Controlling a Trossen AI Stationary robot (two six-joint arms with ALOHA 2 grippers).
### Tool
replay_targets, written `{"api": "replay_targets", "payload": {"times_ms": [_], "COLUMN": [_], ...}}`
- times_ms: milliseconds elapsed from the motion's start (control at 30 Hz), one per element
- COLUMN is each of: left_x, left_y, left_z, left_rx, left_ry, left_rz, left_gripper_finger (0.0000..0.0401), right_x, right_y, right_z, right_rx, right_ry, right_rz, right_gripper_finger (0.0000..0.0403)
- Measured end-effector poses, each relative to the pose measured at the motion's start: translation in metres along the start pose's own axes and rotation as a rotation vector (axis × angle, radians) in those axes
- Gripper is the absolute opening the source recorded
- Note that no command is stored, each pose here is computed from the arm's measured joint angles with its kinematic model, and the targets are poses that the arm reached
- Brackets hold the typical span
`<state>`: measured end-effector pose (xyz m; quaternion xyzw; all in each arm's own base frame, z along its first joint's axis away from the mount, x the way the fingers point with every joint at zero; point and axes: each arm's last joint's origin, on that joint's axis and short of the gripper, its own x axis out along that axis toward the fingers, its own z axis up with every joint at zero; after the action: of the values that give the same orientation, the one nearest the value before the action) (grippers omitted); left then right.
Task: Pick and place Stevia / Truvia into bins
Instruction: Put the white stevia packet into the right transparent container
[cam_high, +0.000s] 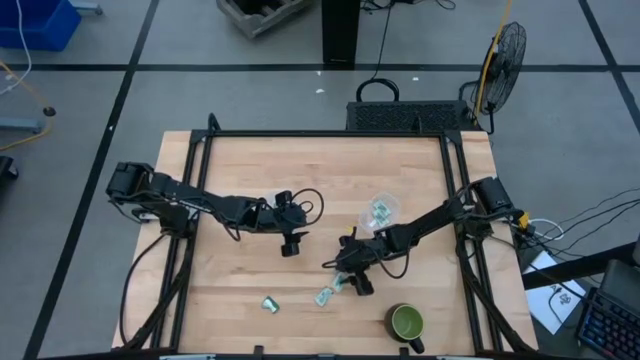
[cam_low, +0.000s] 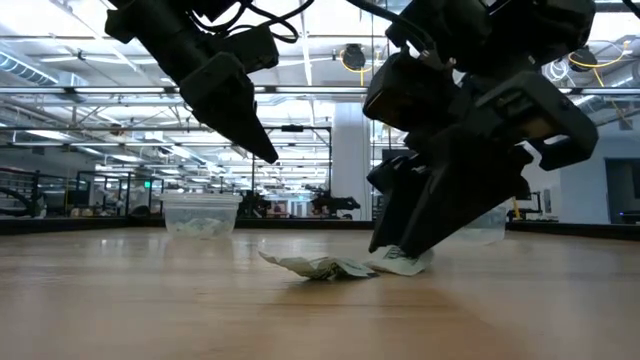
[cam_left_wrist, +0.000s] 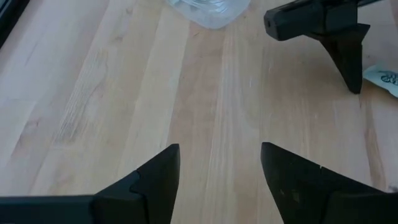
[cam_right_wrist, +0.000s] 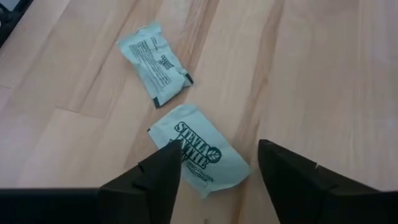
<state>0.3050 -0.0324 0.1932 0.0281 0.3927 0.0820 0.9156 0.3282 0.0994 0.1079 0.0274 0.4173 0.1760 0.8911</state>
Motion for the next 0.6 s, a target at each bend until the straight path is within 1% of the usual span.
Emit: {"api": "replay_targets", "payload": {"times_ms": [167, 600], "left_x": [-0.0001, -0.0001], "left_y": [0.0000, 0.0002], "left_z": [0.0000, -0.0012], "left_rx": [0.000, 0.002], "left_ry": [0.000, 0.012], "left_rz": [0.000, 0.001], "left_gripper_finger": [0.0232, 0.0232], "right_x": [0.0001, 0.0010], "right_y": [-0.0004, -0.0003], "right_z": [-0.0003, 0.0004], "right_rx": [-0.024, -0.033], "right_ry": [0.002, -0.013], "right_rz": [-0.005, -0.015], "right_gripper_finger": [0.0163, 0.0012]}}
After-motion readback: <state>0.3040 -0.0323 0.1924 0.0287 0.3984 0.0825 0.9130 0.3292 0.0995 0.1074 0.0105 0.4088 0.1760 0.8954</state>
